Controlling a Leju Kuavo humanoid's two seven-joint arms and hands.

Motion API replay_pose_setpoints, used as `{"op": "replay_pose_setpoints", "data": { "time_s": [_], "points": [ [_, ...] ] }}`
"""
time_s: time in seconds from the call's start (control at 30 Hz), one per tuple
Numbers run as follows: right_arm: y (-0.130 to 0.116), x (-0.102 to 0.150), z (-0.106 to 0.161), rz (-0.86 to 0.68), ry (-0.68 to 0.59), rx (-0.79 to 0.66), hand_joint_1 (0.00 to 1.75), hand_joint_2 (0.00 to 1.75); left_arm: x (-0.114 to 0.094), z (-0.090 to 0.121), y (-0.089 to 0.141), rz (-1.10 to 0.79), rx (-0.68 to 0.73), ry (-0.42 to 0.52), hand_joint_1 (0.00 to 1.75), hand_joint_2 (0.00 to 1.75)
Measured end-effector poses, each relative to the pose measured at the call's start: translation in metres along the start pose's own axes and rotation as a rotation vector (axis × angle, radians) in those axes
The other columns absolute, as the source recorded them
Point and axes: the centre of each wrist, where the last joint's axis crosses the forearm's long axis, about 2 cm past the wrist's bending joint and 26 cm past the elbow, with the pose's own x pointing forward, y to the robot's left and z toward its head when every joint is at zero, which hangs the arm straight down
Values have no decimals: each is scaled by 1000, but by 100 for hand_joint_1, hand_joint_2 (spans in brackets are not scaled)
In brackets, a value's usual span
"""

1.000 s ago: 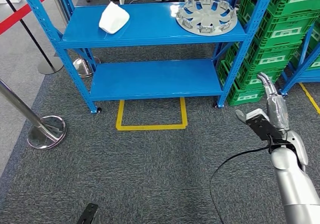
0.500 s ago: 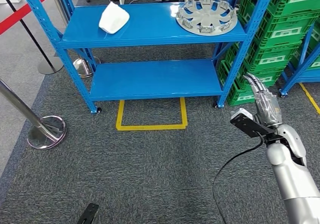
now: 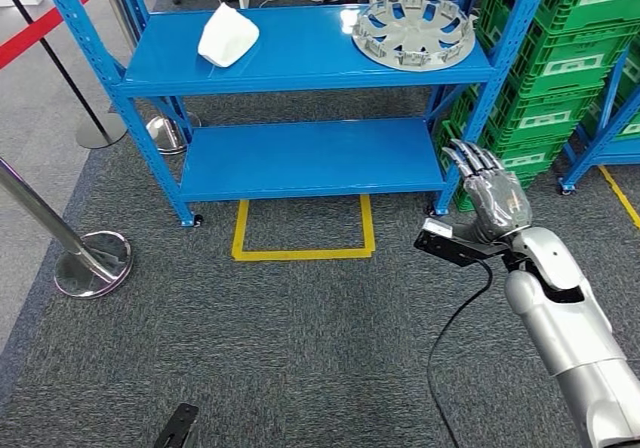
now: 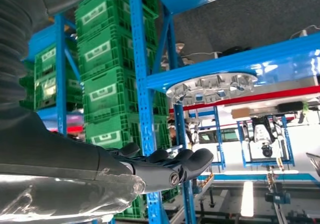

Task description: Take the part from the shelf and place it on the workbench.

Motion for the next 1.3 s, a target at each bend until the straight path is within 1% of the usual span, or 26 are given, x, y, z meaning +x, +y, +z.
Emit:
{"op": "replay_pose_setpoints", "data": {
  "time_s": [0.2,0.43,0.73,0.9,1.13,1.3],
  "points": [
    [-3,2,-12,87,-22,20,0,175,0,0,0,1,-2,5,0,0],
    [-15,0,-31,291,-40,85,0,175,0,0,0,1,-2,7,0,0],
    [-17,-6,-45,396,0,178,0,175,0,0,0,4,-4,8,0,0],
    [-15,-12,-47,406,29,209,0,175,0,0,0,6,-4,8,0,0],
    [-10,-15,-45,371,34,224,0,175,0,0,0,11,-3,9,0,0],
    [-9,-17,-43,279,22,213,0,175,0,0,0,11,-3,9,0,0]
  ]
}}
